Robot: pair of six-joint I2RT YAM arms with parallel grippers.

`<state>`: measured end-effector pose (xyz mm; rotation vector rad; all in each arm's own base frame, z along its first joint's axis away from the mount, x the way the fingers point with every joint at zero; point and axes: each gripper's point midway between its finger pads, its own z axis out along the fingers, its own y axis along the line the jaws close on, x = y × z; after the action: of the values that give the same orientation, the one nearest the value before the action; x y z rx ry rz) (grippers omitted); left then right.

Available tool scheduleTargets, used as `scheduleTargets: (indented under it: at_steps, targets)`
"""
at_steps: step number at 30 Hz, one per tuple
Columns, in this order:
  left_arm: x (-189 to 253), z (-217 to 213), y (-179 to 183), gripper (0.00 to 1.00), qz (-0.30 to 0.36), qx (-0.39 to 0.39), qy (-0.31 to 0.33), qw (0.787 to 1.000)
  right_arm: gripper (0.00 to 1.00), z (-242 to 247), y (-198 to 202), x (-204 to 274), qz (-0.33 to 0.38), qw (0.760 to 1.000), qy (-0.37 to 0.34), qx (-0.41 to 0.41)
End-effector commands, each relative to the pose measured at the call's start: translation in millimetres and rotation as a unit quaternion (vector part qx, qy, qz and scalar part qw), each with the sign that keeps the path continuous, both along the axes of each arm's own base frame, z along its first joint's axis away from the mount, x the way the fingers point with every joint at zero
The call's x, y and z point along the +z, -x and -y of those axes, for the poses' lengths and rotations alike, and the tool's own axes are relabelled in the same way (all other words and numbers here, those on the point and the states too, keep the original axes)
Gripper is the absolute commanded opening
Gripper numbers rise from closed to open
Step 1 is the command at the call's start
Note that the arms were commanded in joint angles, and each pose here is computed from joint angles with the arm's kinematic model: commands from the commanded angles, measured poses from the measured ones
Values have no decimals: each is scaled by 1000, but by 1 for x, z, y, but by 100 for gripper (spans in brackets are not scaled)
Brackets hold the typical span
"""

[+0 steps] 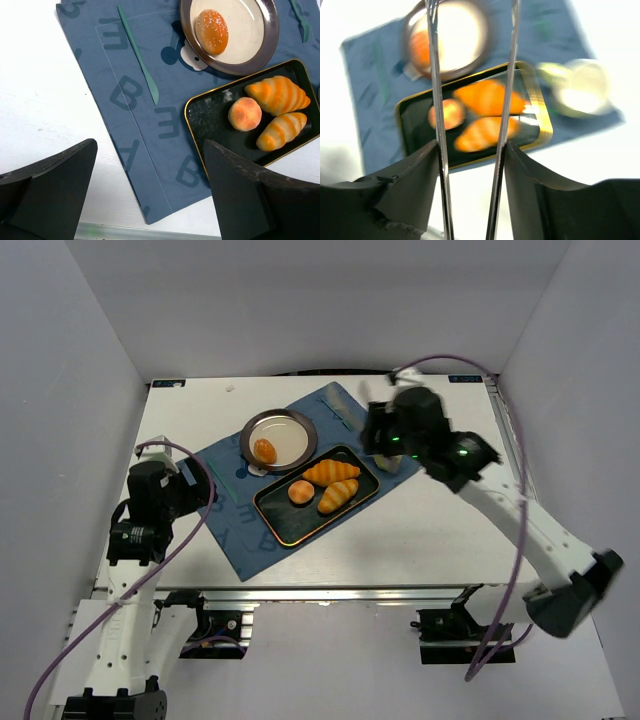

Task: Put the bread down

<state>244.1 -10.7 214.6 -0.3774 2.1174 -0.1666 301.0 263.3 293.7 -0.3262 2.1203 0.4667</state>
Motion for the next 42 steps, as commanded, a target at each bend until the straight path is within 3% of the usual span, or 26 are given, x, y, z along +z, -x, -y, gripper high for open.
scheduleTargets:
  at_steps: [1,7,14,17,20,27,32,37,42]
  targets:
    - [19,2,2,98,23,-3,5,1000,60,73,-13,36,55,994,-27,-93]
    - [20,4,2,98,26,-6,10,1000,61,167,-49,40,62,980,-1,-188]
    - [22,12,-2,94,35,-27,22,999,59,233,-134,23,55,968,10,-246]
    - [21,11,-4,96,36,-24,17,999,60,249,-170,2,46,966,23,-254]
    - [24,11,-9,97,40,-26,17,999,59,256,-205,-48,4,965,43,-258]
    - [22,15,-18,97,39,-35,23,998,59,274,-258,-131,-53,961,52,-267]
    - [14,13,-19,97,29,-34,16,999,59,280,-273,-191,-94,954,73,-277]
    - [3,13,-19,97,19,-36,12,999,60,290,-280,-210,-98,948,91,-288]
    - [1,12,-17,97,16,-37,10,999,70,296,-278,-224,-112,946,102,-287]
